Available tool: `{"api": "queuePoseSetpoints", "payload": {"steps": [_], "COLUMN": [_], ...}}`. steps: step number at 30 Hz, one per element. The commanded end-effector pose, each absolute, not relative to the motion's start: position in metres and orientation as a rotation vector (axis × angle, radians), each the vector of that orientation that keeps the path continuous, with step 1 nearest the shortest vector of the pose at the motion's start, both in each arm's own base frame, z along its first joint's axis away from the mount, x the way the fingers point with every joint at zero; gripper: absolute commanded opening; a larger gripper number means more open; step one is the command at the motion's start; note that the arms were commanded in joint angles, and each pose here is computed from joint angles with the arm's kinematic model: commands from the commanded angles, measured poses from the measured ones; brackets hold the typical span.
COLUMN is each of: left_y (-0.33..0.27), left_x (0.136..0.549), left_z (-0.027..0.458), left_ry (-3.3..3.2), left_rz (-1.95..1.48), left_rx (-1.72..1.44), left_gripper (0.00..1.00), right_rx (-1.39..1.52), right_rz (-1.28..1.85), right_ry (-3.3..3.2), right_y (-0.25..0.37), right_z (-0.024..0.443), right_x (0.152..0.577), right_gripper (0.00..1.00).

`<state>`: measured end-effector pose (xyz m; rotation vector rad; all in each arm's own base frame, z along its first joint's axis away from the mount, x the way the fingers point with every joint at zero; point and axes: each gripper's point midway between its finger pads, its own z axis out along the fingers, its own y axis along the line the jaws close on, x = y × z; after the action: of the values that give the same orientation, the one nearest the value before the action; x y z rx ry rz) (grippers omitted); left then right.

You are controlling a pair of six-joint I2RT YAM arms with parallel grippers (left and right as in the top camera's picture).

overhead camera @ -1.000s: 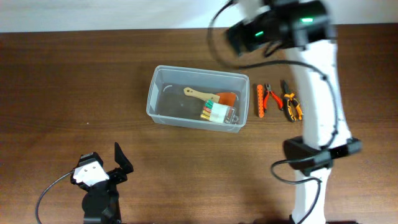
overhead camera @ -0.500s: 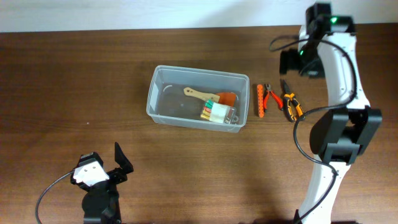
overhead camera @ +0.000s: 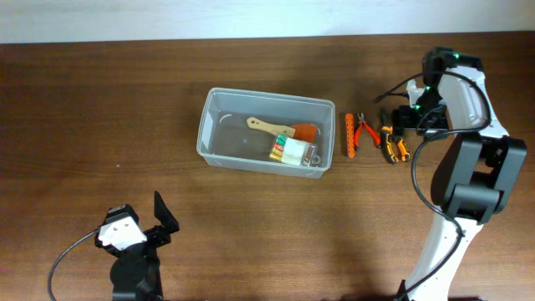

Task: Pack container
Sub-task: 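Grasp the orange-black needle-nose pliers with the right gripper, then lower the pliers into the container and open the right gripper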

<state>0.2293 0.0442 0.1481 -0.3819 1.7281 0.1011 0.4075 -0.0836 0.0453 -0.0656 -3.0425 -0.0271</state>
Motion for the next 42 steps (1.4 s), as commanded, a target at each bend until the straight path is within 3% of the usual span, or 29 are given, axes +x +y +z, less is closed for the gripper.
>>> {"api": "queuePoseSetpoints", "payload": {"steps": [1,9,14,18,24,31,35,42], "left_y": [0.044,0.044,0.044,0.044,0.044,0.044,0.044,0.044], "left_x": [0.229,0.229,0.229,0.229,0.229,0.229,0.229,0.229], "left_z": [0.147,0.147,0.147,0.147,0.147,0.147,0.147,0.147], "left_ry": [1.731,1.731,1.731,1.731,1.731,1.731,1.731,1.731], "left_rz": [0.108,0.108,0.108,0.108,0.108,0.108,0.108,0.108], "left_rx": [-0.374,-0.374,-0.374,-0.374,-0.374,-0.374,-0.374,-0.374], "left_gripper": [0.99,0.99,0.99,0.99,0.99,0.99,0.99,0.99], "right_rx": [0.046,0.070,0.068,0.028,0.022,-0.047,-0.175,-0.225], "right_rz": [-0.034,-0.014,-0.010,-0.012,-0.015,-0.017,0.001,-0.009], "right_ry": [-3.026,-3.039,-3.045,-3.054,-3.039,-3.018,-3.060,-3.315], "right_y": [-0.089,-0.090,-0.088,-0.088,-0.085,-0.084,-0.088,-0.070], "right_z": [0.044,0.035,0.018,0.006,-0.009,-0.016,0.001,0.124], "right_x": [0.402,0.404,0.404,0.403,0.395,0.387,0.399,0.452], "right_gripper": [0.75,0.61,0.60,0.53,0.38,0.10,0.04,0.04]}}
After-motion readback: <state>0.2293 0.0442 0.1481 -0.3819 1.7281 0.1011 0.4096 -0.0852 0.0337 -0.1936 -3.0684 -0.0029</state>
